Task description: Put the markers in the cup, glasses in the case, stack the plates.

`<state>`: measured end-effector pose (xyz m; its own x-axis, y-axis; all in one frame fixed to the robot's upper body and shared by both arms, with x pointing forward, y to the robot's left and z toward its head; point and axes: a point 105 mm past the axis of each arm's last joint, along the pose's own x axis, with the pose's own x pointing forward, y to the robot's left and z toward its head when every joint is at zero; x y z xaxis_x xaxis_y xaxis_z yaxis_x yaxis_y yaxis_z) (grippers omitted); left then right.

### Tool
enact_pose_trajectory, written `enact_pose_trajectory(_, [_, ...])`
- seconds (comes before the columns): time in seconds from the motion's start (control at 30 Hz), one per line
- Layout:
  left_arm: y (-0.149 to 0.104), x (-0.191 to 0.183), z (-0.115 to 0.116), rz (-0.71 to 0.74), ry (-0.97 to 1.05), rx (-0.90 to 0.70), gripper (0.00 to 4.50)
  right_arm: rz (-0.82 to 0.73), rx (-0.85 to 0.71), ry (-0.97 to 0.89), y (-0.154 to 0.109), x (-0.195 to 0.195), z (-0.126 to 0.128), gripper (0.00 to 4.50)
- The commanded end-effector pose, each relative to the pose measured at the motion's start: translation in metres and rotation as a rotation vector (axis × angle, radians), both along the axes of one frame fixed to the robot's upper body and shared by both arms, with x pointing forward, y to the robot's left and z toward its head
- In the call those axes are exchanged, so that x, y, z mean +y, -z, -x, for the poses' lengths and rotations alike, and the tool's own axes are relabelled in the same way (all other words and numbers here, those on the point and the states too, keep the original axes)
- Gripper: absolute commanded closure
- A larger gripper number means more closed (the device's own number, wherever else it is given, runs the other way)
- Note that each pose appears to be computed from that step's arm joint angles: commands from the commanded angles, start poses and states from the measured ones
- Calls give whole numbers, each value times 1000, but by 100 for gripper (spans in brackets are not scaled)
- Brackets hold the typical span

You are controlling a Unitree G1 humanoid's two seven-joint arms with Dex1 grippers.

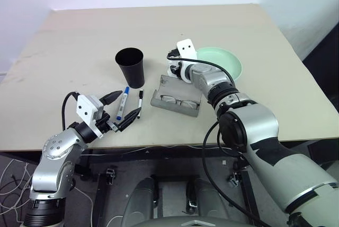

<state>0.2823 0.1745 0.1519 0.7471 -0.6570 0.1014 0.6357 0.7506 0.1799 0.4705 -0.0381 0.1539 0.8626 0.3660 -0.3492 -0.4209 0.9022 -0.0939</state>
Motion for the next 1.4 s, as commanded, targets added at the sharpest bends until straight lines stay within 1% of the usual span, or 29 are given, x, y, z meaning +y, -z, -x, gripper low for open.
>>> enact_pose_trajectory(0.03, [-12,-4,3,-11,11,-60,0,30,-19,-3,-4,2,-1,375])
enact_pose_trajectory(0.1, [-12,-4,3,-11,9,-60,0,32,-20,-3,-4,1,-1,447])
enact_pose_trajectory(0.23, [-12,0,4,-13,0,-59,0,-3,-71,-8,-23,-3,-5,447])
enact_pose_trajectory(0.33, [-11,0,5,-13,-3,-59,0,-69,-150,-21,-56,-7,-10,447])
enact_pose_trajectory(0.4, [-11,0,6,-14,-4,-58,0,-114,-178,-31,-73,-9,-12,447])
enact_pose_trajectory(0.47, [-11,0,5,-14,-1,-57,0,-160,-206,-19,-91,-19,-14,447])
enact_pose_trajectory(0.53, [-11,-1,4,-14,5,-54,0,-184,-224,6,-101,-32,-16,447])
enact_pose_trajectory(0.6, [-11,-2,3,-12,13,-54,0,-143,-259,22,-106,-48,-18,447])
enact_pose_trajectory(0.67, [-11,-4,1,-10,19,-56,0,-104,-283,47,-108,-64,-19,447])
enact_pose_trajectory(0.77, [-11,-5,0,-12,30,-54,0,-85,-297,137,-108,-99,-21,447])
enact_pose_trajectory(0.9, [-10,-7,-3,-11,41,-53,0,20,-237,212,-84,-138,-19,447])
enact_pose_trajectory(0.93, [-9,-7,-4,-10,43,-52,0,25,-213,215,-78,-144,-18,447])
enact_pose_trajectory(1.07, [-7,-8,-6,-19,54,-50,0,14,-124,183,-62,-147,-13,447])
enact_pose_trajectory(1.17, [-9,-9,-9,-15,59,-56,0,-6,-75,161,-56,-147,-11,388])
enact_pose_trajectory(1.3, [-8,-10,-10,-16,64,-57,0,14,-54,134,-55,-147,-9,254])
enact_pose_trajectory(1.4, [-8,-10,-11,-15,68,-57,0,52,-66,126,-61,-150,-9,150])
